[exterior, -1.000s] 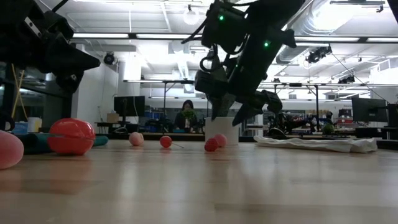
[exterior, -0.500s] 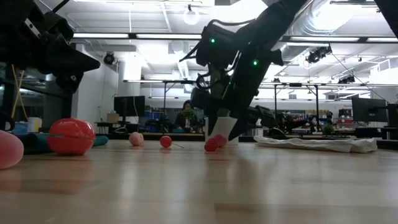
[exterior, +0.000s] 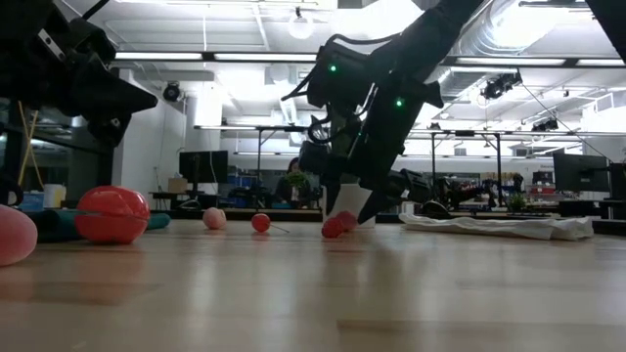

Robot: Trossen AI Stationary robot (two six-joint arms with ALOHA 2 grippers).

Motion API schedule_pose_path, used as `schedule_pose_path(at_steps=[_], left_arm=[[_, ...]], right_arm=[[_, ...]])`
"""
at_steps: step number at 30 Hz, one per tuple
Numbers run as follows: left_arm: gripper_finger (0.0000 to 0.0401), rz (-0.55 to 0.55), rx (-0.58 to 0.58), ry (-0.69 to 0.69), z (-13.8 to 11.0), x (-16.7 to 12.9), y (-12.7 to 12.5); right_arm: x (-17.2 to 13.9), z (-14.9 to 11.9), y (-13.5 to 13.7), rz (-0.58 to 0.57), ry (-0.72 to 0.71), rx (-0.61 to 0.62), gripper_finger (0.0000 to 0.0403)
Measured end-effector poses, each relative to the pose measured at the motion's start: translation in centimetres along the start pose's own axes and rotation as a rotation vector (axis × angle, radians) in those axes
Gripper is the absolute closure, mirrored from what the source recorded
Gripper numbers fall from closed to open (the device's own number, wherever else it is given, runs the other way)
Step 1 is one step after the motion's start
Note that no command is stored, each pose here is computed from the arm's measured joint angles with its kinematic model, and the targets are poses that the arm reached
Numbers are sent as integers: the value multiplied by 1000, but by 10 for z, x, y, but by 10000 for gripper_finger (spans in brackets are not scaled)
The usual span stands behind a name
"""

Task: Pick and placing Produce into tupperware
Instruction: Put the top right pink peach into the black bin

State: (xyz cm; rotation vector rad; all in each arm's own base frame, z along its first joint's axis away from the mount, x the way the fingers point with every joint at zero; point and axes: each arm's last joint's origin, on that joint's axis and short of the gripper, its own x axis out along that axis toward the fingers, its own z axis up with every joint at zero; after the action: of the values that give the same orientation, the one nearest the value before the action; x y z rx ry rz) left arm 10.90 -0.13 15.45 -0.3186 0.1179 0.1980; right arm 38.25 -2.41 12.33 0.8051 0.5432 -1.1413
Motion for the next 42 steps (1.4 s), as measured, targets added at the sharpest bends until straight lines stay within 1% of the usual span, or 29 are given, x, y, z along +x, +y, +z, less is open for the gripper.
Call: schedule_pose_path(at_steps=[12,24,29,42], left_arm=[[400,-3,0,1,0,0,0],[400,-19,-1,7,0,0,-1],[400,-20,-2,7,0,0,-1],[400,-27,-4,10,0,0,-1]], right_arm=[[2,1,0,2,9,7,175],[2,0,0,6,21,-1,210],[1,-1,0,15,62,-4,210],[1,-1,0,12,61,-6,210]])
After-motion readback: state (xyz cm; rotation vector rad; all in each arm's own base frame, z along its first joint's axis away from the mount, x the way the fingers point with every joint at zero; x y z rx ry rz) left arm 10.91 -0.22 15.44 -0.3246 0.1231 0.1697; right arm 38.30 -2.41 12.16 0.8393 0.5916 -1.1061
